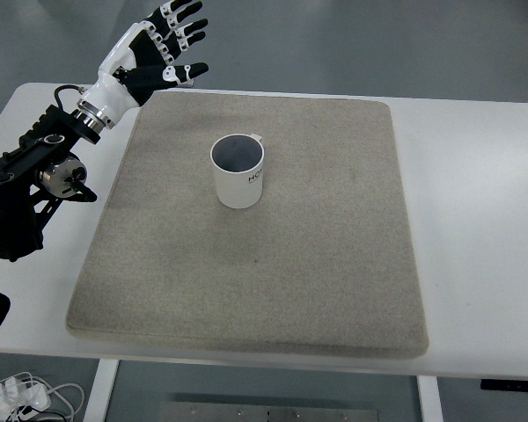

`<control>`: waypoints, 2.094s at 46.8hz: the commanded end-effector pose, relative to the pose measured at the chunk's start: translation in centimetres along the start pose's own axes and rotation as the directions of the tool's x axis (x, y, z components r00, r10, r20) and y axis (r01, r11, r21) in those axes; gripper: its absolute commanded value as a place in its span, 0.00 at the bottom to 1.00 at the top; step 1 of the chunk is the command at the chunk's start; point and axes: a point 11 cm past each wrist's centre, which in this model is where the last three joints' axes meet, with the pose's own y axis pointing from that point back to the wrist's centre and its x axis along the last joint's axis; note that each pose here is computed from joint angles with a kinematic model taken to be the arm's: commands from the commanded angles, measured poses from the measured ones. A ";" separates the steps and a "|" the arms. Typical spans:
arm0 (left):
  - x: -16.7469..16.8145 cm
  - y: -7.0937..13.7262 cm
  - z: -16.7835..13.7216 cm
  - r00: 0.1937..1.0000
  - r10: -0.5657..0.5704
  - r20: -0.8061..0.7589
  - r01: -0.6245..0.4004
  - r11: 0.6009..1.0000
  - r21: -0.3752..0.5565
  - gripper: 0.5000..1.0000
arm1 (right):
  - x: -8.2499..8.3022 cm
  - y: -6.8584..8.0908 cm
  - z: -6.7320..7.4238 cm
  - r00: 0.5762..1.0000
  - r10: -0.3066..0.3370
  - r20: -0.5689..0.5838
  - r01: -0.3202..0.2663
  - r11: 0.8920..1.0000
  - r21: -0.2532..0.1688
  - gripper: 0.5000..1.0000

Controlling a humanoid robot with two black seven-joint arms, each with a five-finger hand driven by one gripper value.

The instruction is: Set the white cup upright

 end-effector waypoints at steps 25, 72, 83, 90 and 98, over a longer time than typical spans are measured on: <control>3.9 -1.8 4.1 0.953 0.187 -0.238 -0.227 0.962 -0.151 0.98 | 0.0 0.0 0.0 1.000 0.000 0.000 0.000 1.000 0.000 0.90; 5.4 -2.3 -0.4 0.625 0.435 -0.649 -0.384 0.894 0.230 0.99 | 0.0 0.0 0.2 1.000 -0.001 0.011 0.001 1.000 -0.002 0.90; 4.0 -2.8 -1.5 0.600 0.427 -0.676 -0.355 0.900 0.254 0.99 | -0.1 0.0 0.2 1.000 -0.005 0.016 0.005 1.000 0.001 0.90; 4.2 -2.6 -2.0 0.583 0.460 -0.670 -0.373 0.884 0.282 0.99 | -0.1 0.0 0.2 1.000 -0.005 0.017 0.005 1.000 0.001 0.90; 4.6 -2.2 -2.1 0.584 0.462 -0.668 -0.385 0.882 0.273 0.99 | -0.1 0.0 0.1 1.000 -0.007 0.017 0.007 1.000 0.002 0.90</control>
